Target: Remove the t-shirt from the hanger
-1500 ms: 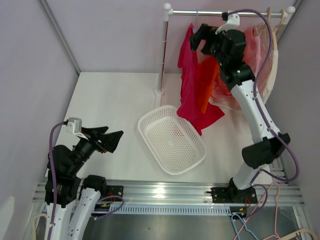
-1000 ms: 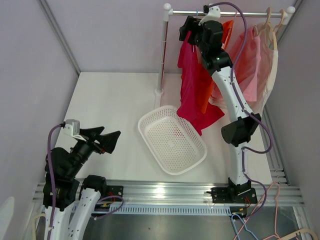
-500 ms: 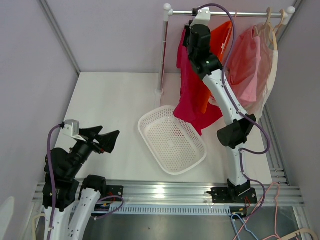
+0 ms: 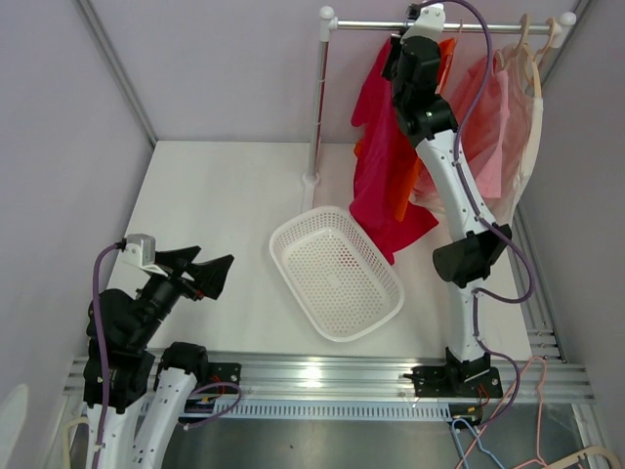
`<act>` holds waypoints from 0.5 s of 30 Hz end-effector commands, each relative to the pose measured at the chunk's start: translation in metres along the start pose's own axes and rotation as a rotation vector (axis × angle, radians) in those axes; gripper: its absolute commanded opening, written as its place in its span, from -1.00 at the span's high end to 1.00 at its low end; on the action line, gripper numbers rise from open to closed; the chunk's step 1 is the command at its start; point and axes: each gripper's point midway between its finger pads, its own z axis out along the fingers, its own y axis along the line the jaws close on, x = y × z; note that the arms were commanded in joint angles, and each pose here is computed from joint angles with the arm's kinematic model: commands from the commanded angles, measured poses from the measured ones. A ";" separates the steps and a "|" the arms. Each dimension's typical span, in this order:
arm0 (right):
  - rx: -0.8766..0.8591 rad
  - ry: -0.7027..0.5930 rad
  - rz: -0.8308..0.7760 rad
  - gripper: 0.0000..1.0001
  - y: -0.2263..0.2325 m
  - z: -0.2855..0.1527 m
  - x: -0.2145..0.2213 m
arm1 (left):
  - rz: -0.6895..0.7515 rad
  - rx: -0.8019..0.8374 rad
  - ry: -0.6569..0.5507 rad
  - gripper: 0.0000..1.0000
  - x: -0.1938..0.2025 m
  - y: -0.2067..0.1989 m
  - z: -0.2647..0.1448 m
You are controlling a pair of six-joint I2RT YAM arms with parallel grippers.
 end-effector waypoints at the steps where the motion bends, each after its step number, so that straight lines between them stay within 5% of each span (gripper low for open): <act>1: -0.058 -0.198 0.106 1.00 0.006 -0.046 -0.105 | 0.005 -0.042 -0.011 -0.99 -0.008 0.006 0.002; 7: 0.213 -0.063 0.228 1.00 -0.031 -0.103 -0.086 | 0.003 -0.013 0.030 -0.99 -0.016 -0.004 0.005; 15: 0.038 -0.107 0.255 1.00 -0.015 -0.170 -0.126 | 0.083 0.110 -0.043 -0.99 -0.074 -0.042 0.003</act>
